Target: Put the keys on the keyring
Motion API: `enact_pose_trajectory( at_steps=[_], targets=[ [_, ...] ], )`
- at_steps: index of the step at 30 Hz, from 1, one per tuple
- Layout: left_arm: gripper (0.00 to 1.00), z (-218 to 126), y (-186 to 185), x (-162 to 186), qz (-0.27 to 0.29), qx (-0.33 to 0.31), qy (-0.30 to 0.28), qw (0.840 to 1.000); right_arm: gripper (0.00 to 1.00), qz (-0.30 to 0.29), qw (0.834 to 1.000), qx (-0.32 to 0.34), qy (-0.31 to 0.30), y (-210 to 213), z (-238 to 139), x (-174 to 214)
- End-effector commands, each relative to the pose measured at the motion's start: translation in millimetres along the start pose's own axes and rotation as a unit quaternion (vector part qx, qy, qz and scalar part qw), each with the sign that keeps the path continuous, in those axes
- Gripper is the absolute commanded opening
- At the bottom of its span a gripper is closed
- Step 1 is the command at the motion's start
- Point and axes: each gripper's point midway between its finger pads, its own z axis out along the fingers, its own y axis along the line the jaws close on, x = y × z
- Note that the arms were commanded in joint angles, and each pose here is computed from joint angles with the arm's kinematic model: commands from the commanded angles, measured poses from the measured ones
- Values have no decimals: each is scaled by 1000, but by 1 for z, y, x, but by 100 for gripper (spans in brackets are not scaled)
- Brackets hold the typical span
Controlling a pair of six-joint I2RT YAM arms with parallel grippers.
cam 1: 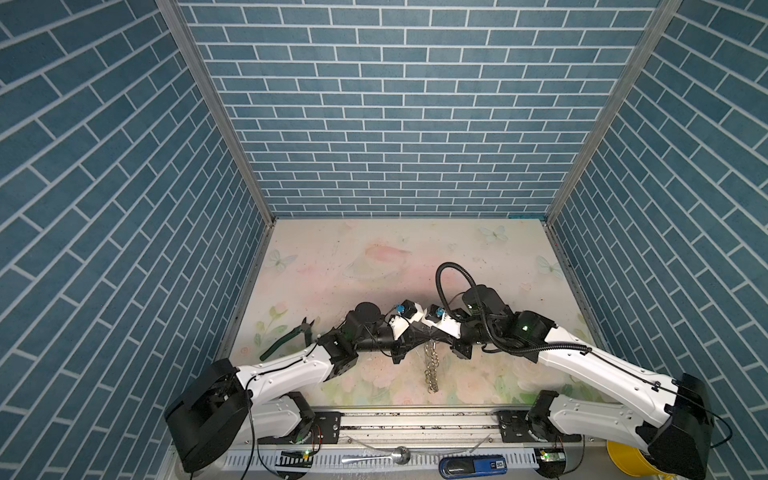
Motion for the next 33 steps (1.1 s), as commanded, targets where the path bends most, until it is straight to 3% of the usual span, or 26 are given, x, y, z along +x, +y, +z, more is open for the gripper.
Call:
enact_pose_trajectory(
  at_steps=[1, 10, 15, 22, 33],
  targets=[
    [0, 3, -10, 13, 1, 23, 11, 1000, 0, -4, 999, -6, -52, 1, 0, -20],
    [0, -4, -8, 17, 26, 10, -12, 1000, 22, 41, 994, 9, -106, -3, -12, -13],
    [0, -4, -7, 17, 32, 8, -28, 999, 22, 38, 989, 4, -143, 3, -4, -2],
    [0, -3, -1, 16, 29, -7, -34, 999, 19, 52, 988, 5, -142, 5, -4, 4],
    [0, -10, -6, 6, 45, 0, -97, 994, 23, 82, 982, -4, -169, 10, -3, 8]
  ],
)
